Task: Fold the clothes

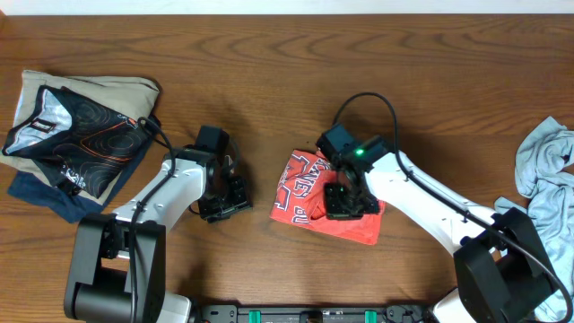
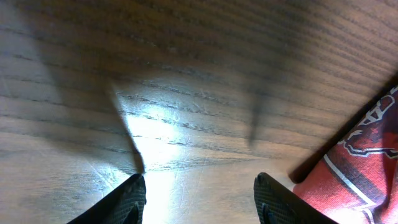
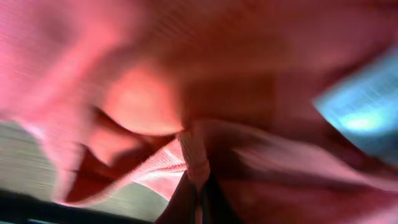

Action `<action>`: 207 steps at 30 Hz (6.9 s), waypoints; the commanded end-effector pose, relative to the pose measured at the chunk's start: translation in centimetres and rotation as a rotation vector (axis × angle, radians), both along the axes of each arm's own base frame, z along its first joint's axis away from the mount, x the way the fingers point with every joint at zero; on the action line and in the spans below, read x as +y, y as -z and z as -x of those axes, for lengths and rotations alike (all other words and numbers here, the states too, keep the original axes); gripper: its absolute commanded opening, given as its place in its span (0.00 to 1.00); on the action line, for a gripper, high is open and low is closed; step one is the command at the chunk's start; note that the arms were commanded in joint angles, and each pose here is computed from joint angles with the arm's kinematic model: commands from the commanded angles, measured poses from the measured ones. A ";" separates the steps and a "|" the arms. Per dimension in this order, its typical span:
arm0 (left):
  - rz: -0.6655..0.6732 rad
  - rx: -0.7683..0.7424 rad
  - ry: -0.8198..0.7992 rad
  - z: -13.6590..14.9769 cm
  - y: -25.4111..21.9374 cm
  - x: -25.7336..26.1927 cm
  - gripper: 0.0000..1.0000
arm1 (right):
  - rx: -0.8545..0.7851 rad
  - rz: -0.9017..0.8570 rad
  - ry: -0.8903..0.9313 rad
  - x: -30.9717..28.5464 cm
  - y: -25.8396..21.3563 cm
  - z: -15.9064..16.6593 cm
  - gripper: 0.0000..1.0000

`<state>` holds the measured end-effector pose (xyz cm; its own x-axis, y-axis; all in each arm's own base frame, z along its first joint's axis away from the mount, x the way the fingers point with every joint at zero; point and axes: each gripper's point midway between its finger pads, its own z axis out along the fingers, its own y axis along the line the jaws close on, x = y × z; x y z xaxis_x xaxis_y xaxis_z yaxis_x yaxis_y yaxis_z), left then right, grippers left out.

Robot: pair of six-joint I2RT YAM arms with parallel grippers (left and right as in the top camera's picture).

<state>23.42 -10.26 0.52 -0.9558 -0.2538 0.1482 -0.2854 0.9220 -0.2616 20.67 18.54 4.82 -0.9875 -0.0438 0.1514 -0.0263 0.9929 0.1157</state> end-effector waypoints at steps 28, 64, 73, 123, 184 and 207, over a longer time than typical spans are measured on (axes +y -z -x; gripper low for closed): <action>0.241 -0.168 0.086 -3.4 -5.0 -4.5 0.57 | -0.205 -0.038 -0.040 -5.4 -6.2 -5.0 0.28; 0.120 -0.168 0.359 -0.2 -0.2 -12.1 0.57 | 0.042 0.036 -0.077 -4.9 0.3 -2.1 0.01; 0.114 -0.153 0.359 0.0 0.3 -12.0 0.58 | 0.104 0.337 0.115 -13.5 -0.6 -1.5 0.01; 0.102 -0.116 0.356 0.7 0.4 -11.5 0.66 | 0.008 0.261 0.059 -11.3 0.2 -4.0 0.01; 0.086 -0.223 0.462 -3.1 3.1 -12.8 0.65 | -0.181 0.176 0.057 -11.5 4.9 -2.0 0.34; -0.079 -0.429 0.346 -8.4 -6.3 -7.2 0.70 | -0.786 -0.156 -0.071 -6.2 -10.3 -14.8 0.33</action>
